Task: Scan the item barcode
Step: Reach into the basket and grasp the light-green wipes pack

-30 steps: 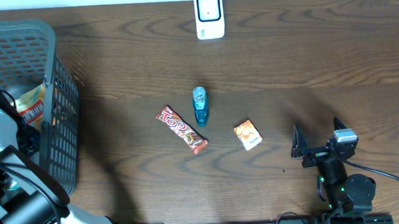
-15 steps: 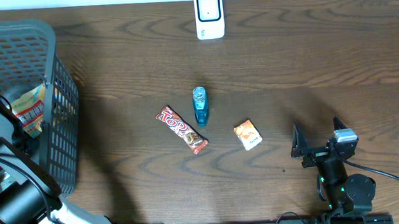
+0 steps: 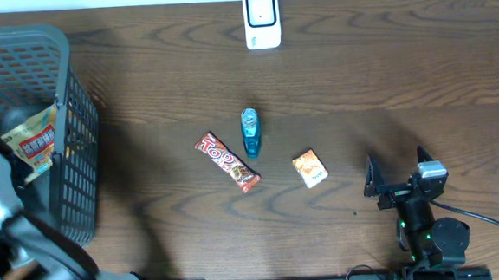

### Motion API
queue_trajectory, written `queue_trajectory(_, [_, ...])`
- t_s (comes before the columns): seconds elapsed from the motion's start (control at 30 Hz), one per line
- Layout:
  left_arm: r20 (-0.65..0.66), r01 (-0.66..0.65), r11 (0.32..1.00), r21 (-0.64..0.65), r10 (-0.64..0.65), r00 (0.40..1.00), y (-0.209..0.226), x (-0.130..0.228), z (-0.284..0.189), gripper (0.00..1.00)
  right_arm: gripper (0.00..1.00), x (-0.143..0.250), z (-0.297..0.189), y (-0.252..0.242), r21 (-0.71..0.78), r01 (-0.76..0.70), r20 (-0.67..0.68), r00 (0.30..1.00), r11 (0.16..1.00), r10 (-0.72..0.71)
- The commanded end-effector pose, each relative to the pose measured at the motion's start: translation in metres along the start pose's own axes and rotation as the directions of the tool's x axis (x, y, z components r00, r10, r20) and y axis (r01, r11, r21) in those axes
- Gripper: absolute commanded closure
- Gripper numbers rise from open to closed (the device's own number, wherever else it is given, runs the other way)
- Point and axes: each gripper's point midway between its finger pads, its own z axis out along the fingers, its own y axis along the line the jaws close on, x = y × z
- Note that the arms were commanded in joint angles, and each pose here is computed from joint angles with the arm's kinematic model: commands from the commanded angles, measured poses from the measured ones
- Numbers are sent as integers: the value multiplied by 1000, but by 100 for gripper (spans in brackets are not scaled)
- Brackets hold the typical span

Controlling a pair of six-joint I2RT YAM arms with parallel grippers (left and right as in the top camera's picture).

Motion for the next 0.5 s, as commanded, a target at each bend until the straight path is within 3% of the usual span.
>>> queue_trajectory(0.0, [174,98,994,39,-103,979,20,-30,-55,93,1,2,0,2,-9,8,-6,1000,1000,-8])
queue_trajectory(0.1, [266,182,976,115,-207,941,29,-39,-92,93,1,2,0,2,-9,8,-6,1000,1000,-8])
queue_trajectory(0.2, [332,147,935,324,-258,907,13,-46,-136,93,1,2,0,2,-9,8,-6,1000,1000,-8])
queue_trajectory(0.27, [376,90,882,463,-287,881,1,-49,-170,93,1,2,0,2,-9,8,-6,1000,1000,-8])
queue_trajectory(0.33, [439,-29,781,624,-319,840,-15,-49,-223,93,1,2,0,2,-9,8,-6,1000,1000,-8])
queue_trajectory(0.47, [534,-236,631,739,-334,777,-33,-33,-298,92,1,2,0,2,-9,8,-6,1000,1000,-8])
